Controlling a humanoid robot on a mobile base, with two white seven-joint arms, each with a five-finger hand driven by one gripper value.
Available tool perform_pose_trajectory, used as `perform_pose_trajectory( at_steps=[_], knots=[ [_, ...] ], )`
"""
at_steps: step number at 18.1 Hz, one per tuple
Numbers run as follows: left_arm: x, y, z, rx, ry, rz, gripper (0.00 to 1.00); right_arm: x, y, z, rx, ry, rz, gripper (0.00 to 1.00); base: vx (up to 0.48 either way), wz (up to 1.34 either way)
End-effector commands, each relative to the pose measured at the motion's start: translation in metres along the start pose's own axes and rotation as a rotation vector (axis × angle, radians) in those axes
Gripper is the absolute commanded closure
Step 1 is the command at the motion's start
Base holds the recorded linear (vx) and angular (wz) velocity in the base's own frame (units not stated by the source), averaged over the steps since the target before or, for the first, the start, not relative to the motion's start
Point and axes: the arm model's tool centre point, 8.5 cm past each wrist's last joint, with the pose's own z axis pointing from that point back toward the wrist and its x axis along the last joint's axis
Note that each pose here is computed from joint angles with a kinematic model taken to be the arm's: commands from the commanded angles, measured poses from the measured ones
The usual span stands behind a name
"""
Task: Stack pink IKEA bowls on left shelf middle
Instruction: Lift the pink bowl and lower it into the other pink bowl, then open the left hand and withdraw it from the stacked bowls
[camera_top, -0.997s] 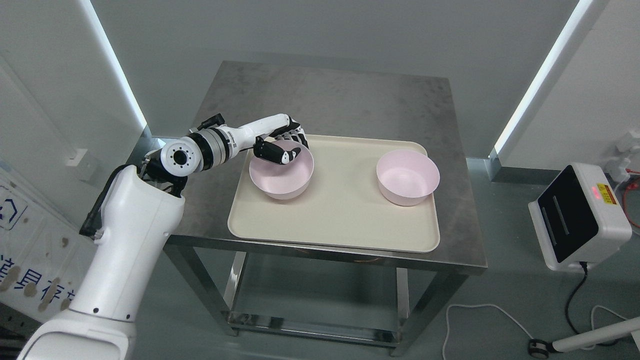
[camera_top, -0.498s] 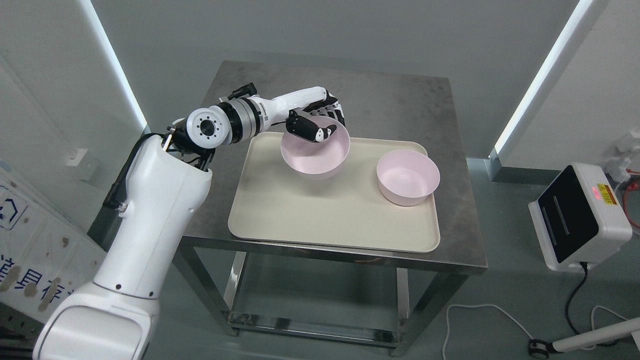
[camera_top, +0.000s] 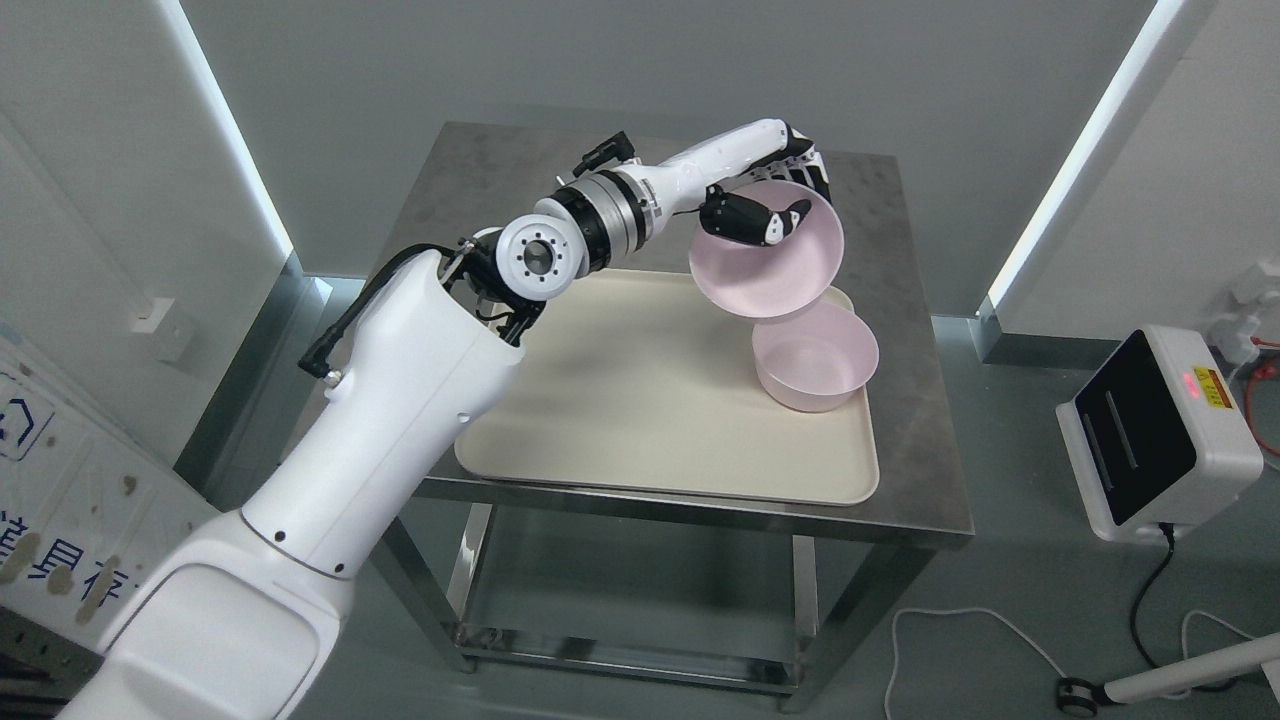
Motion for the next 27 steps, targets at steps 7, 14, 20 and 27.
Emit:
perform_pose_trajectory(
  at_steps=[7, 14, 20, 27],
  knots=[
    [-0.034, -0.071, -0.024, -0.152, 0.126, 0.014, 0.97, 0.011, -0.011, 0.000, -0.018, -0.032, -0.011, 0.00, 0.000, 0.00],
    [-0.057, -0.058, -0.020, -0.086, 0.188, 0.036, 0.93, 0.011, -0.011, 0.000, -0.018, -0.032, -0.011, 0.00, 0.000, 0.00],
    [-0.064, -0.051, -0.017, -0.065, 0.205, 0.040, 0.84, 0.011, -0.011, 0.000, -0.018, -0.032, -0.011, 0.00, 0.000, 0.00],
    [-0.067, -0.023, -0.012, 0.018, 0.200, 0.078, 0.40, 0.011, -0.011, 0.000, -0.018, -0.032, -0.011, 0.00, 0.000, 0.00]
  ],
)
